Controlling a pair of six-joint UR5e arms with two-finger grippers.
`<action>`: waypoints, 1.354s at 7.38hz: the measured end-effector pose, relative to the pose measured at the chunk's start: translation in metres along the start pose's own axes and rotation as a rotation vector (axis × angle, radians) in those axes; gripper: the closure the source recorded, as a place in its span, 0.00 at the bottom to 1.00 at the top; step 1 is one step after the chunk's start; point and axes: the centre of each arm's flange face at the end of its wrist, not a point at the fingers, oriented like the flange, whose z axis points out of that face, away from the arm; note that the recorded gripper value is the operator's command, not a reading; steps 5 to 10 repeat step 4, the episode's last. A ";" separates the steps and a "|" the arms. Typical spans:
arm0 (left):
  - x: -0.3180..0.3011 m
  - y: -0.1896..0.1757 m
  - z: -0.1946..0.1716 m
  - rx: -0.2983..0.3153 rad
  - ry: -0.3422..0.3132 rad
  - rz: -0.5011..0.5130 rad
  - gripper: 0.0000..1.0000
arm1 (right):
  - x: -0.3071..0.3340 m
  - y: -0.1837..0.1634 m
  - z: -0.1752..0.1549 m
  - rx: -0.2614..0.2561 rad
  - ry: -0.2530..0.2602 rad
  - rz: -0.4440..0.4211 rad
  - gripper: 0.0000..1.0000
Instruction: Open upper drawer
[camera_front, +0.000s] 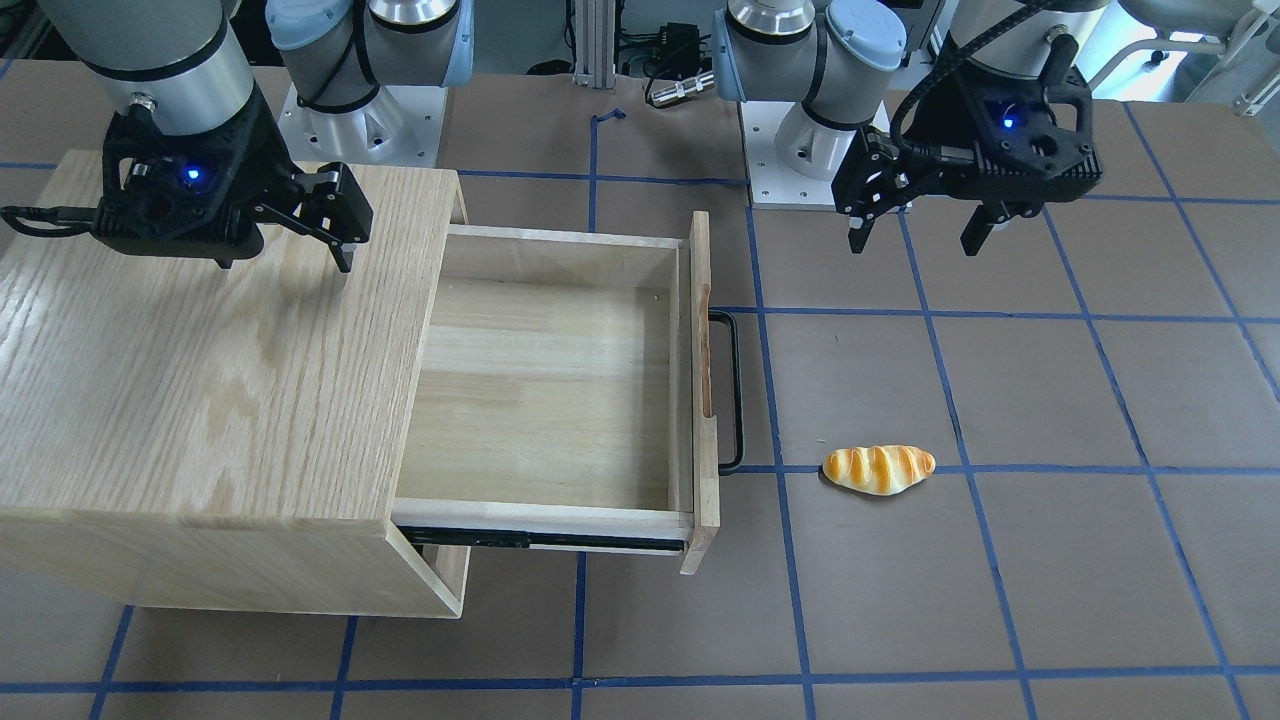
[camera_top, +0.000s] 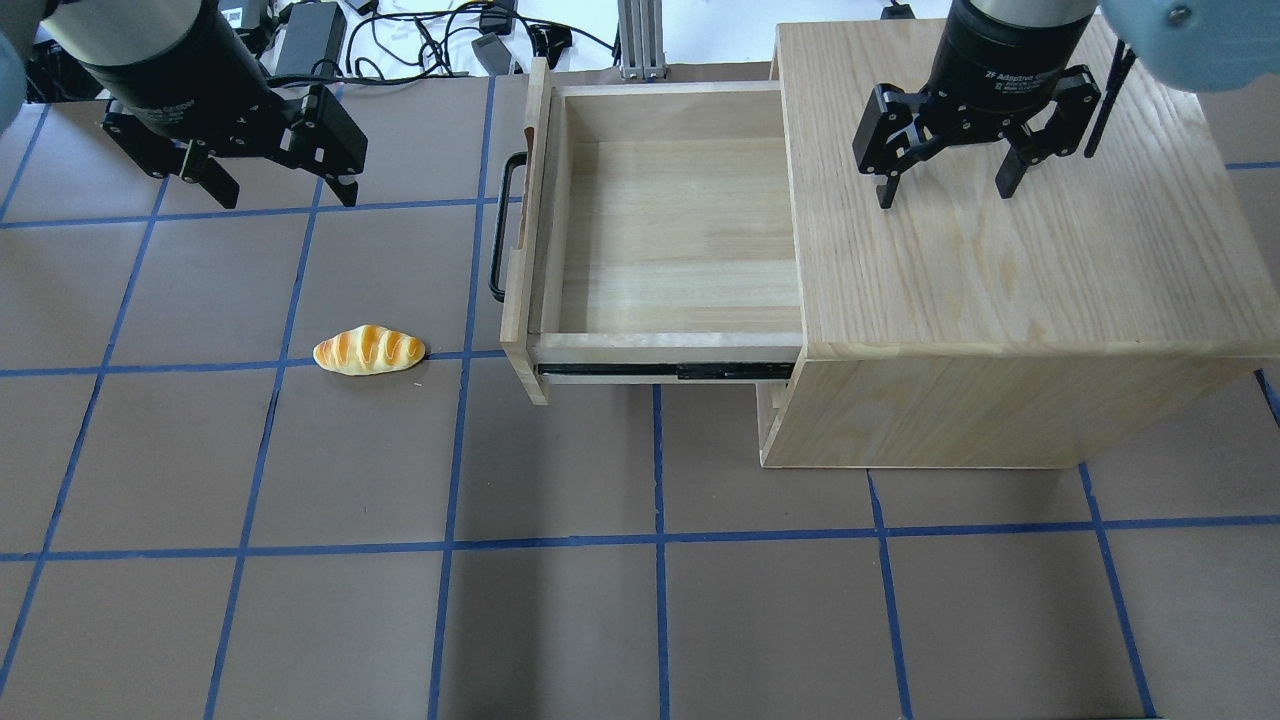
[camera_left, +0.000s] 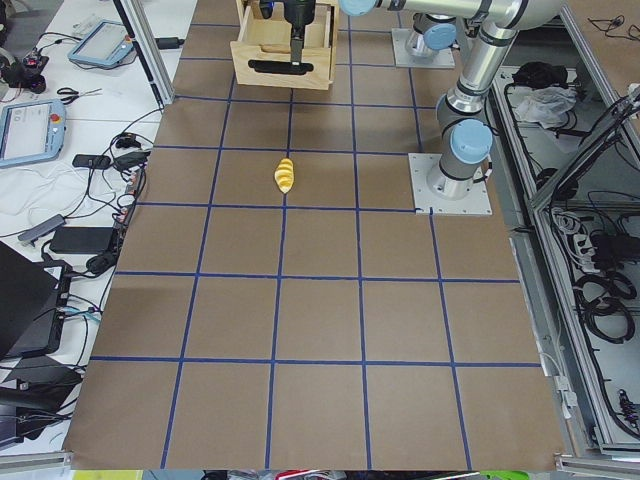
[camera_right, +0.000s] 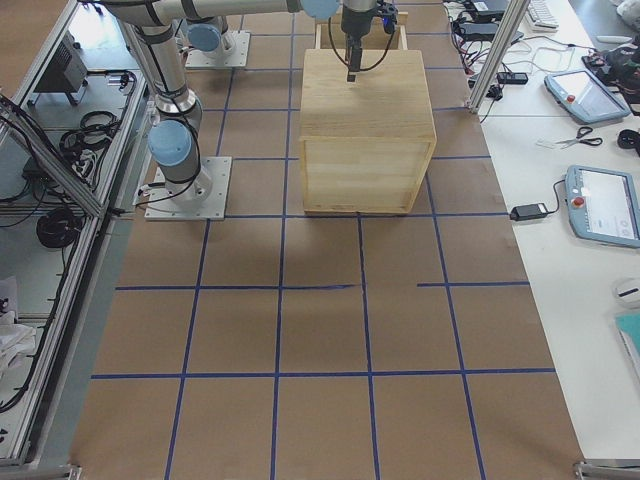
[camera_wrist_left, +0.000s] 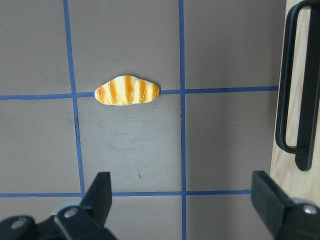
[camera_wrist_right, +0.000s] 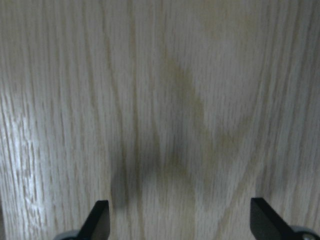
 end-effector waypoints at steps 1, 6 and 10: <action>0.000 -0.001 0.000 0.001 0.001 -0.005 0.00 | 0.000 0.000 0.000 0.000 0.000 0.001 0.00; 0.001 -0.002 0.000 0.008 0.002 -0.008 0.00 | 0.000 0.000 0.000 0.000 0.000 -0.001 0.00; 0.001 -0.002 0.000 0.008 0.002 -0.008 0.00 | 0.000 0.000 0.000 0.000 0.000 -0.001 0.00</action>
